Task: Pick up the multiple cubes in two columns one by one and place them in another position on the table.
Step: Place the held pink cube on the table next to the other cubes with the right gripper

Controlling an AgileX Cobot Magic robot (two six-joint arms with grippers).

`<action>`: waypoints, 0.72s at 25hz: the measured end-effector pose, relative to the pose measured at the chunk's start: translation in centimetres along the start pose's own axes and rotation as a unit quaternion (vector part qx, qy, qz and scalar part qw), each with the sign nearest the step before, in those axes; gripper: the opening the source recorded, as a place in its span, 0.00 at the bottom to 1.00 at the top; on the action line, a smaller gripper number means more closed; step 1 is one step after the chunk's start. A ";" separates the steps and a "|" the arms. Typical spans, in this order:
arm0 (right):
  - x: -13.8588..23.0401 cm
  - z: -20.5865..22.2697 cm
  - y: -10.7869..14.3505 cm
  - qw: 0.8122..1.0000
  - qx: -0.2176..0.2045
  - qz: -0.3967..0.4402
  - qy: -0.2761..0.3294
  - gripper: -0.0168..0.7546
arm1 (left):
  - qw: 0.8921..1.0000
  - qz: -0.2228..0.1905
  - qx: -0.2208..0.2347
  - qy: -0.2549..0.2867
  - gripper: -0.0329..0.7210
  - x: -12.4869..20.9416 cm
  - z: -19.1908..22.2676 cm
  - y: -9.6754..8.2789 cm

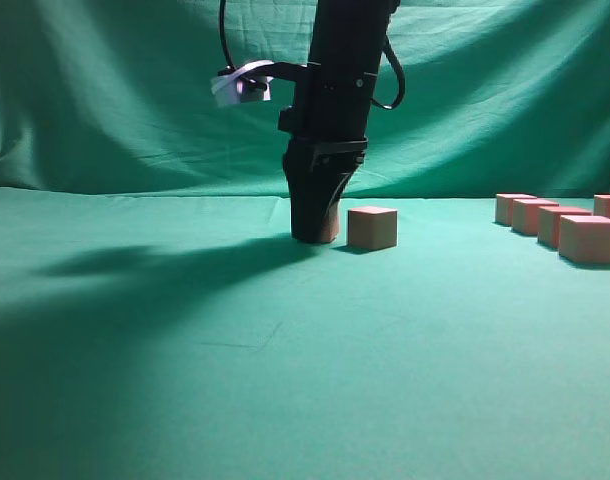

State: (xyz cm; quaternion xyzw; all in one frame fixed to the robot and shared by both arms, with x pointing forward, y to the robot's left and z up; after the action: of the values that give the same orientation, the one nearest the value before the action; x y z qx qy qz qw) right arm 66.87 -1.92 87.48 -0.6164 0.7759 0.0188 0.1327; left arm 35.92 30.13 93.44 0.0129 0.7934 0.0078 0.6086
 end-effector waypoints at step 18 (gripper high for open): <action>-1.0 -6.0 -0.6 0.998 0.022 0.049 -0.024 0.84 | 1.000 0.000 0.000 0.000 0.04 0.0 0.0 0.0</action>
State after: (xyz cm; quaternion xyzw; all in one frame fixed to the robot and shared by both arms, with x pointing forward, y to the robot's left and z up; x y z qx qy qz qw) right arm 66.51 -2.25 93.60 -0.5740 0.8020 0.0230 0.1633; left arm 35.92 30.13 93.44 0.0129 0.7934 0.0078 0.6086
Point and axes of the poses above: a point on each arm's last joint axis where the gripper is mounted, z pointing out along that axis toward the gripper, y along the wrist's bending axis when the last joint is at zero, x = y × z, the point moved 7 cm from there along z, pointing out along that axis toward the gripper
